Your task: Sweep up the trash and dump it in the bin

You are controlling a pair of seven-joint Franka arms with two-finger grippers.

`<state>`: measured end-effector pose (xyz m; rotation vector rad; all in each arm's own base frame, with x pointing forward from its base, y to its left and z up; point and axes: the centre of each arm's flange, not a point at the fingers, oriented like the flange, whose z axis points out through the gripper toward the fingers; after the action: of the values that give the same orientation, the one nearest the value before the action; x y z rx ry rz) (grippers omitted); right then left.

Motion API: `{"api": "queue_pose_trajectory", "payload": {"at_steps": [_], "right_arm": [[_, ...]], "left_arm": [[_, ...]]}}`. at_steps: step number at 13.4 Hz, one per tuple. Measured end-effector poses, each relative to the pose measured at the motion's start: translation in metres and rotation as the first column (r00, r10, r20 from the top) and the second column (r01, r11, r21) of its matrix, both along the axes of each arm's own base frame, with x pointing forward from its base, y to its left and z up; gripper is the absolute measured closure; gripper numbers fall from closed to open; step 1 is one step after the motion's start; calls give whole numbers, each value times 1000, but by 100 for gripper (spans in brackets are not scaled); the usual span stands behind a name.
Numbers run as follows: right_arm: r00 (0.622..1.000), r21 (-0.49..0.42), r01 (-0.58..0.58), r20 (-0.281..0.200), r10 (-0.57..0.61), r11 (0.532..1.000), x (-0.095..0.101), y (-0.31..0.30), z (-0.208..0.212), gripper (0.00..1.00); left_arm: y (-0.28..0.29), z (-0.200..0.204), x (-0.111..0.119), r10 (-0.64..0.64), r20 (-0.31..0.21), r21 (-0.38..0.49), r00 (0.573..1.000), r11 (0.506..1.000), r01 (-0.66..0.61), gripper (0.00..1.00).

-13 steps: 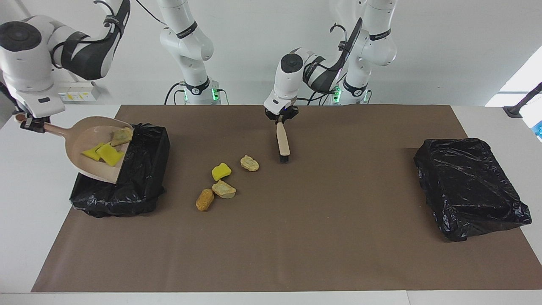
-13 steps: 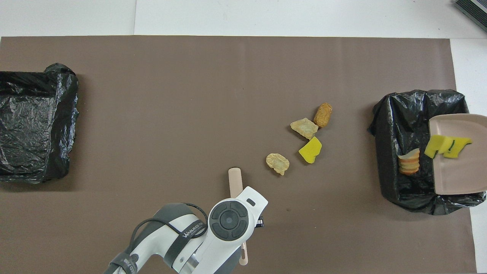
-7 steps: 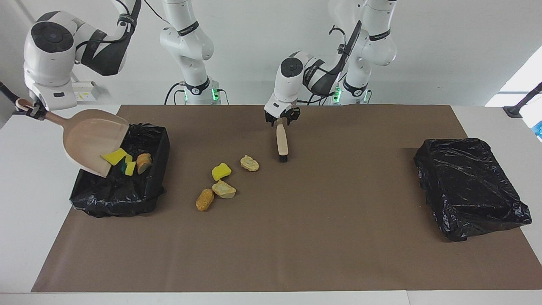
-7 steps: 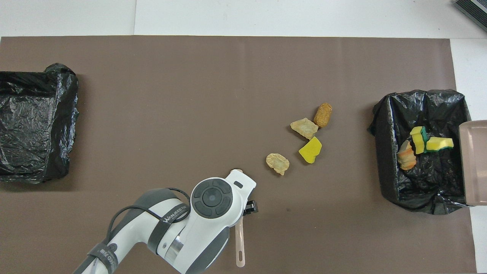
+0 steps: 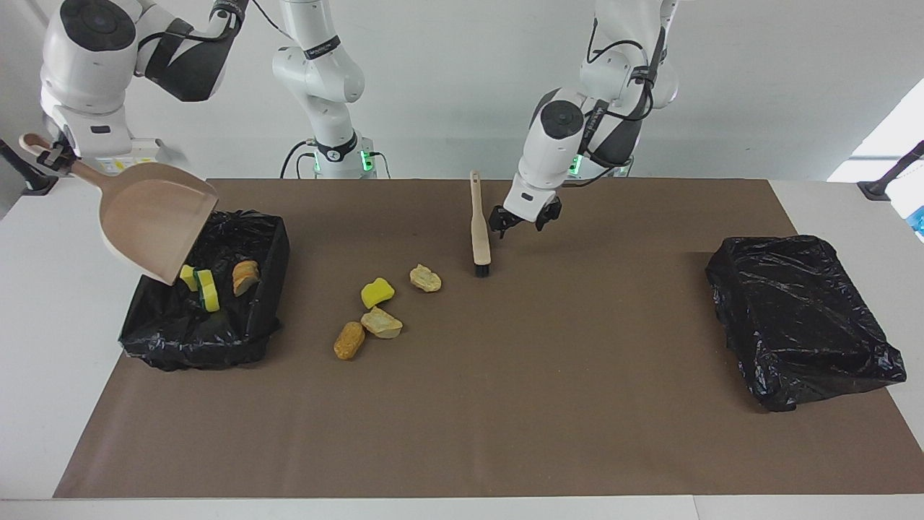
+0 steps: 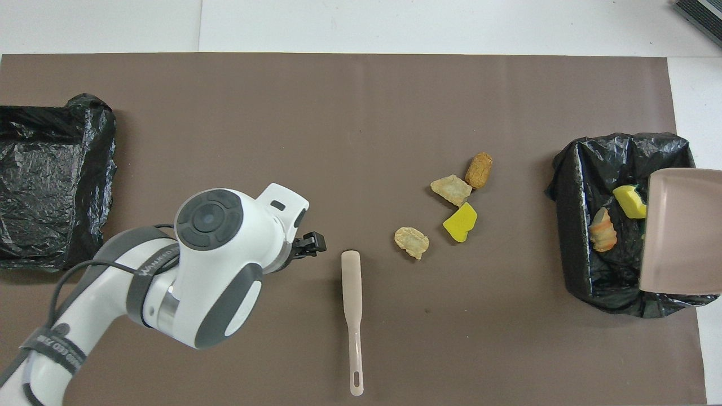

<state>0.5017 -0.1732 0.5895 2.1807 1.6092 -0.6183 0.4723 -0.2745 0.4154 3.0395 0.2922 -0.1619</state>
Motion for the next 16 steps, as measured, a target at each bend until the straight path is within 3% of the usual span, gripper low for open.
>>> {"api": "queue_pose_trajectory", "payload": {"at_steps": [2, 5, 8, 13, 16], "right_arm": [[991, 90, 113, 61, -119, 989, 2, 16, -8, 68], [932, 162, 319, 126, -340, 934, 7, 73, -18, 68], [811, 258, 508, 179, -558, 822, 14, 141, -30, 68], [550, 382, 713, 214, -807, 587, 39, 248, -71, 68], [467, 440, 738, 215, -858, 512, 54, 324, -106, 68]], "left_arm": [[53, 13, 19, -40, -5, -6, 999, 999, 40, 0], [130, 37, 34, -108, 0, 12, 994, 994, 108, 0], [180, 72, 46, -150, 19, 65, 989, 987, 148, 0], [225, 135, 56, -176, 28, 72, 984, 982, 173, 0], [232, 179, 50, -206, 12, 68, 978, 976, 205, 0]]}}
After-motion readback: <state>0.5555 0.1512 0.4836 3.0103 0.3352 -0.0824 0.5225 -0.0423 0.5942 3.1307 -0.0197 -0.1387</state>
